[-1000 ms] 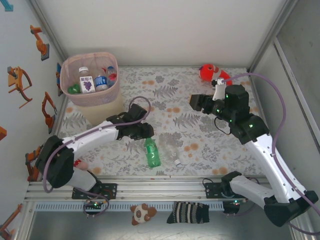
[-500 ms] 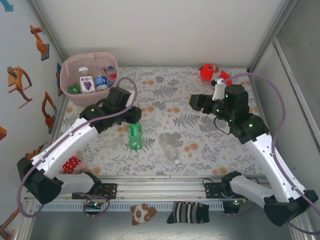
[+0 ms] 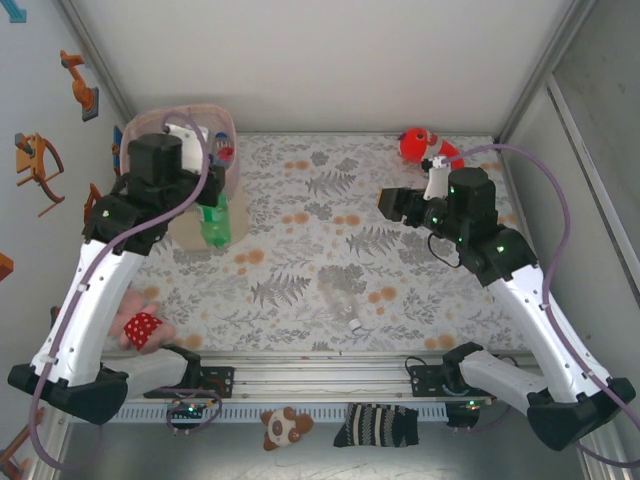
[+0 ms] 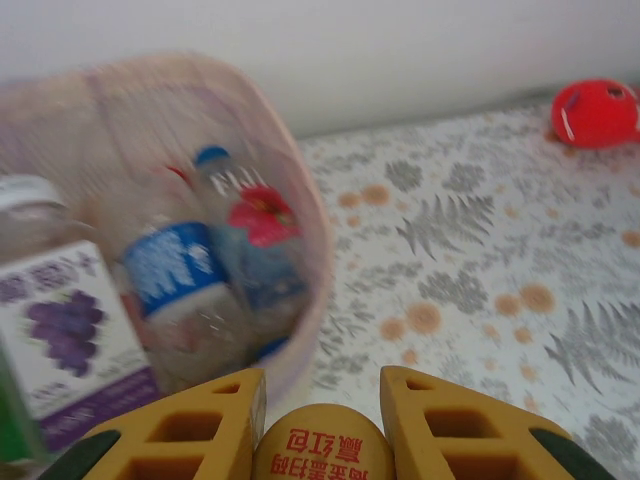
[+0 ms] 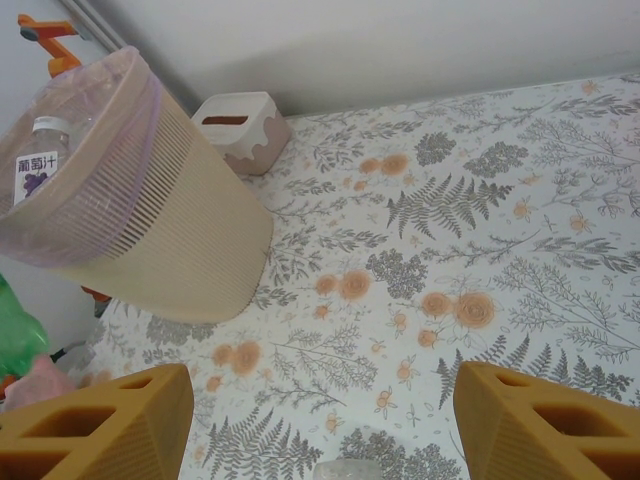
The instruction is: Put the plastic bottles in the bin
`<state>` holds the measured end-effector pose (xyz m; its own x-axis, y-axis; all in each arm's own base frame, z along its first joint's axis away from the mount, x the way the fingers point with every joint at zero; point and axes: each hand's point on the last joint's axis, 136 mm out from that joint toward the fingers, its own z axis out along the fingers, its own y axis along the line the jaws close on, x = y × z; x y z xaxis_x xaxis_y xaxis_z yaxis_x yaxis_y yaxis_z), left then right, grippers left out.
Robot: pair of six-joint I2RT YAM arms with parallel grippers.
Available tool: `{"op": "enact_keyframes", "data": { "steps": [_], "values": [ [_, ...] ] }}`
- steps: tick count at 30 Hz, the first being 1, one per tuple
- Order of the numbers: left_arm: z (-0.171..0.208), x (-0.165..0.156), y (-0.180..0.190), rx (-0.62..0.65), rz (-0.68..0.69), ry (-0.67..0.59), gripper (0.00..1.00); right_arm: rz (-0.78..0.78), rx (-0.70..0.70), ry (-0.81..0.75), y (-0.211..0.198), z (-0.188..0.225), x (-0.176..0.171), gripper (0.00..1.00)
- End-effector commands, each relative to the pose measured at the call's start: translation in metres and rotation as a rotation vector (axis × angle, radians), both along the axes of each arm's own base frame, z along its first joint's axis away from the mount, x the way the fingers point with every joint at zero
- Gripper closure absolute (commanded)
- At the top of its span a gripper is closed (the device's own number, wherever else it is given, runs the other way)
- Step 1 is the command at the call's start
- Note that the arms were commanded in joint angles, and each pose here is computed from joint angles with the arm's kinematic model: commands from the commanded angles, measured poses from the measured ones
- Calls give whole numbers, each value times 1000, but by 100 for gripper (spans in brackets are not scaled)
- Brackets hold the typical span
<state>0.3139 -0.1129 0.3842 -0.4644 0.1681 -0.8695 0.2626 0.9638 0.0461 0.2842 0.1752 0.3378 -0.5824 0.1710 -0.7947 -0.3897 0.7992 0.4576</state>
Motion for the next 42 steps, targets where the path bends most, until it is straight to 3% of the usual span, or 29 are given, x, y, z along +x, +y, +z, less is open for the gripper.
{"op": "enact_keyframes", "data": {
  "steps": [1,15,22,29,42],
  "values": [
    [33,2,16,53,2,-93,100,0,0,-41,0,16,2,32],
    [105,38,90,64,194,-250,100,7,-4,-44,3,18,7,32],
    [116,72,120,65,251,-234,100,5,-9,-40,5,16,11,32],
    [98,99,142,23,284,-167,100,-8,-26,-44,3,13,15,32],
    [3,117,166,0,311,134,100,-16,-33,-51,4,8,21,32]
  ]
}}
